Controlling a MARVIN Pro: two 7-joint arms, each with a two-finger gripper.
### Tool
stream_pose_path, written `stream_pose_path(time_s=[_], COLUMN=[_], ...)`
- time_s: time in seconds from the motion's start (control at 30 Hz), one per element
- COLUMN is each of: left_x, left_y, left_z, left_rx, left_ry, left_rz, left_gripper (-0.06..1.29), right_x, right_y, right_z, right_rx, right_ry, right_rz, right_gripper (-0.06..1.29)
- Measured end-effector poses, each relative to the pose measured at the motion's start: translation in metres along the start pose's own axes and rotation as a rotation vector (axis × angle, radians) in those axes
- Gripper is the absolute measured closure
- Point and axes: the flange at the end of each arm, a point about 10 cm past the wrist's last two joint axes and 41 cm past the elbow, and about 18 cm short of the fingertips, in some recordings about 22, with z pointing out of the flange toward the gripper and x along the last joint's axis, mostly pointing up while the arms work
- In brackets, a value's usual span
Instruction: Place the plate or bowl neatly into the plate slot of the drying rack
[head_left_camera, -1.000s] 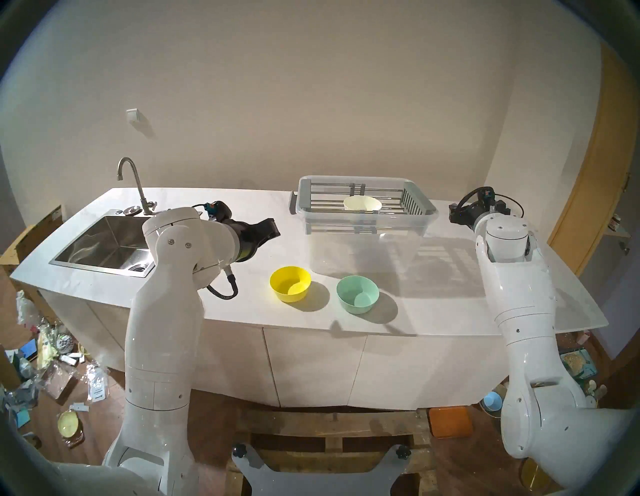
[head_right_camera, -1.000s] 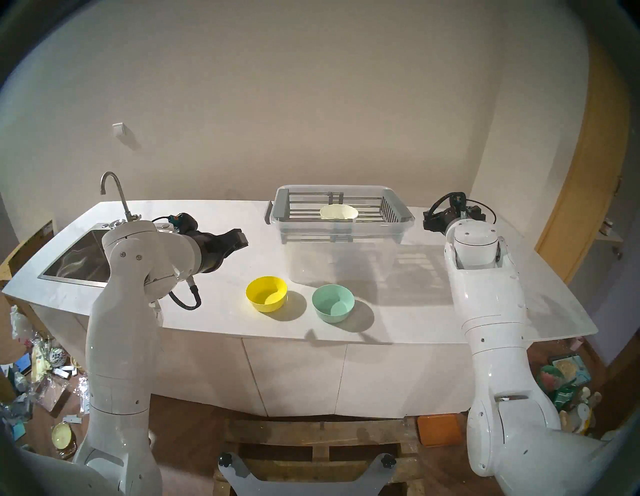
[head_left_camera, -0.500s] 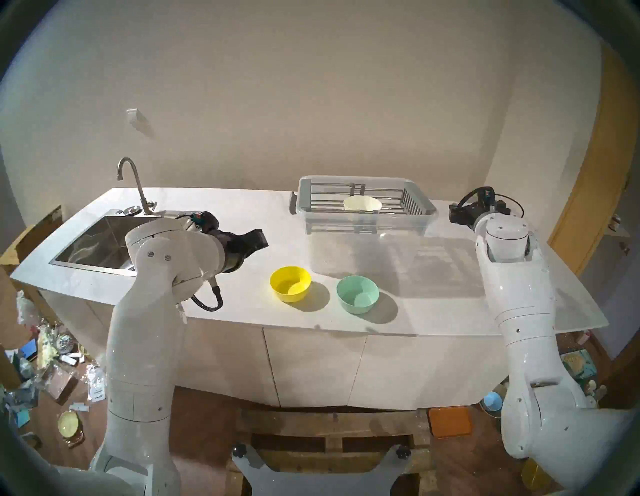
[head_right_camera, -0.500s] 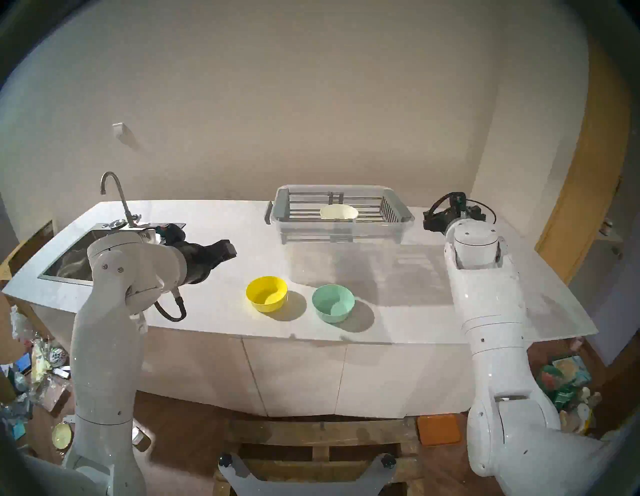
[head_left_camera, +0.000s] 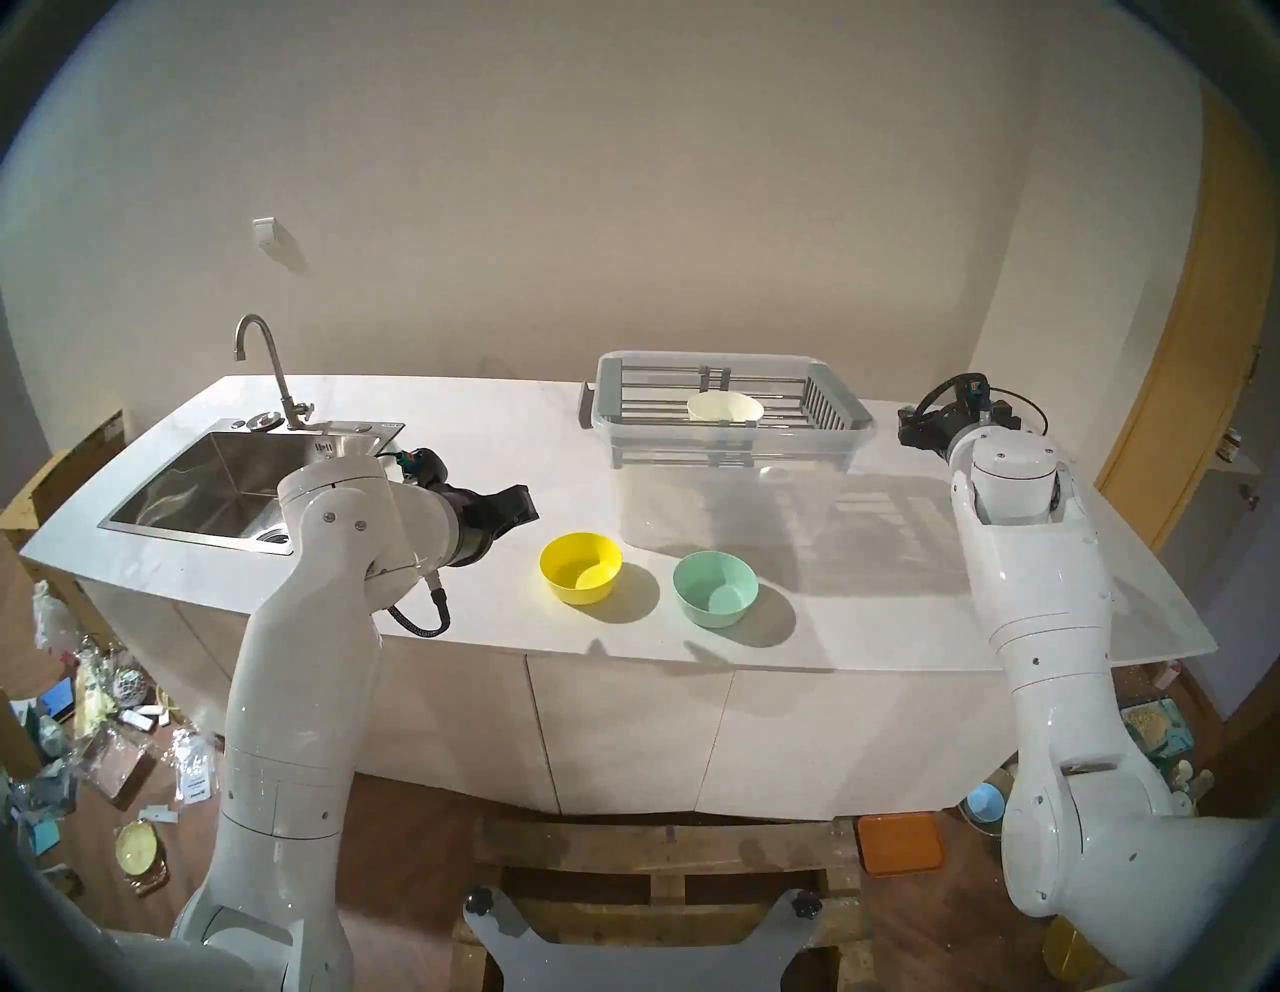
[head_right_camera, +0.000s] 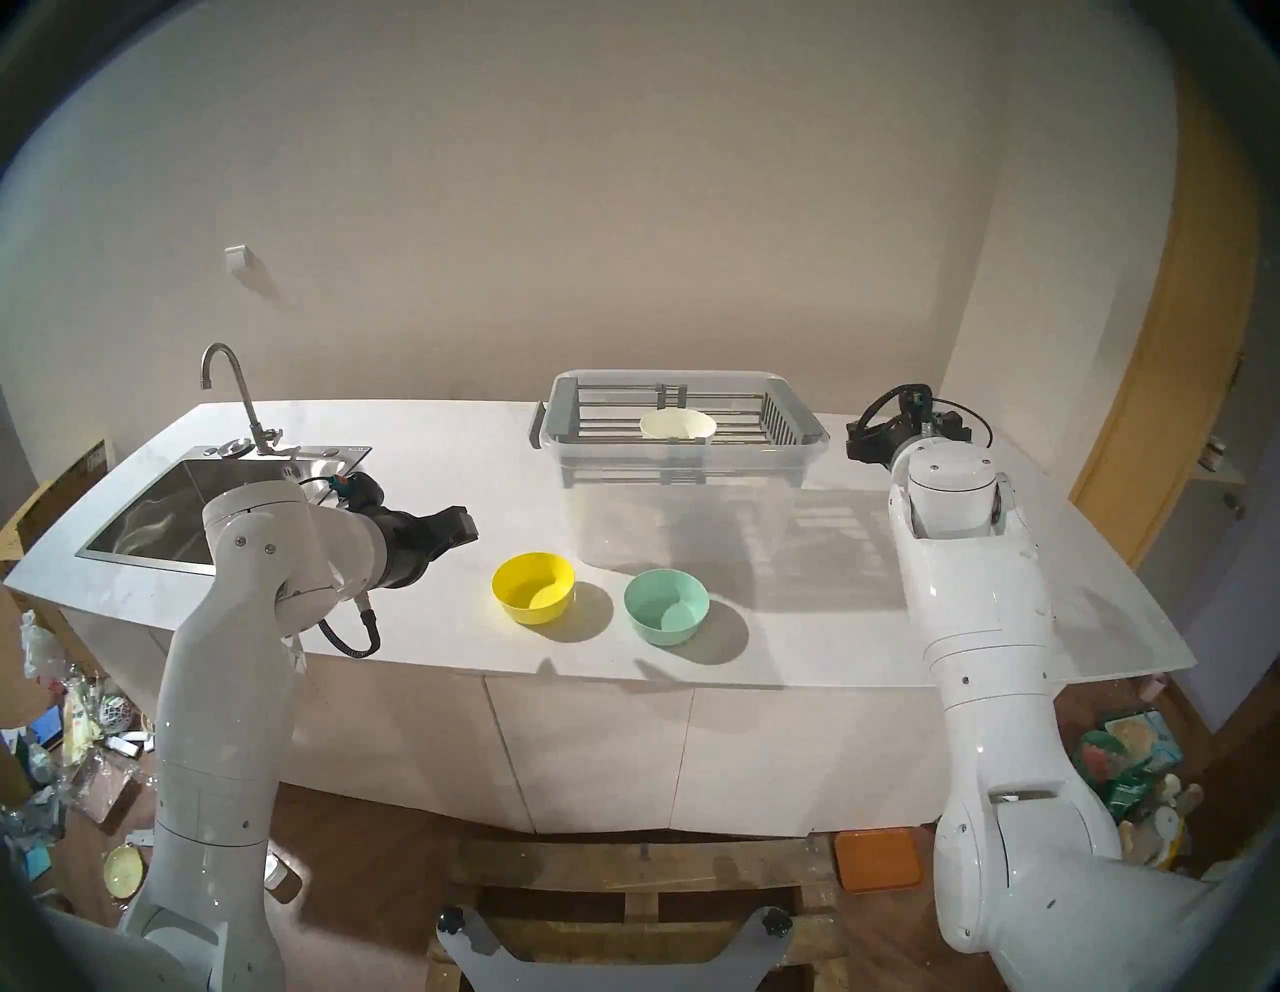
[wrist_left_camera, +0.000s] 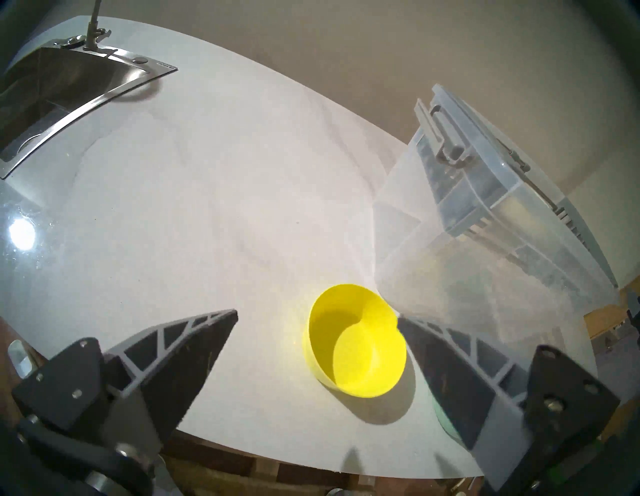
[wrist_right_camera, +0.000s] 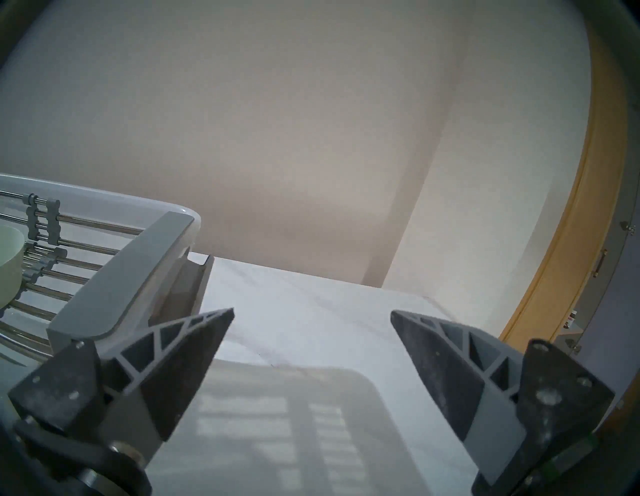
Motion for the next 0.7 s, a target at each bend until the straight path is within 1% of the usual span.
stream_pose_path(time_s=[0.17, 0.2, 0.27, 0.37, 0.43, 0.5, 0.7], left_x=[-0.003, -0.005, -0.006, -0.012, -0.013, -0.016, -0.02], left_y=[-0.002, -0.003, -0.003, -0.005, -0.006, -0.009, -0.012], left_z=[0.008, 0.012, 0.013, 0.024, 0.027, 0.035, 0.049], left_rx=[0.018, 0.026, 0.03, 0.056, 0.062, 0.081, 0.102], left_ry=[-0.018, -0.027, -0.03, -0.053, -0.058, -0.069, -0.079], left_rz=[0.008, 0.014, 0.015, 0.027, 0.029, 0.034, 0.044], left_gripper=[-0.02, -0.02, -0.02, -0.02, -0.02, -0.02, -0.02], right_x=[0.0, 0.0, 0.0, 0.0, 0.0, 0.0, 0.0], right_y=[0.0, 0.0, 0.0, 0.0, 0.0, 0.0, 0.0], right_z=[0.0, 0.0, 0.0, 0.0, 0.0, 0.0, 0.0], right_rx=[0.0, 0.0, 0.0, 0.0, 0.0, 0.0, 0.0], right_ry=[0.0, 0.0, 0.0, 0.0, 0.0, 0.0, 0.0], right_rz=[0.0, 0.0, 0.0, 0.0, 0.0, 0.0, 0.0], right_gripper=[0.0, 0.0, 0.0, 0.0, 0.0, 0.0, 0.0])
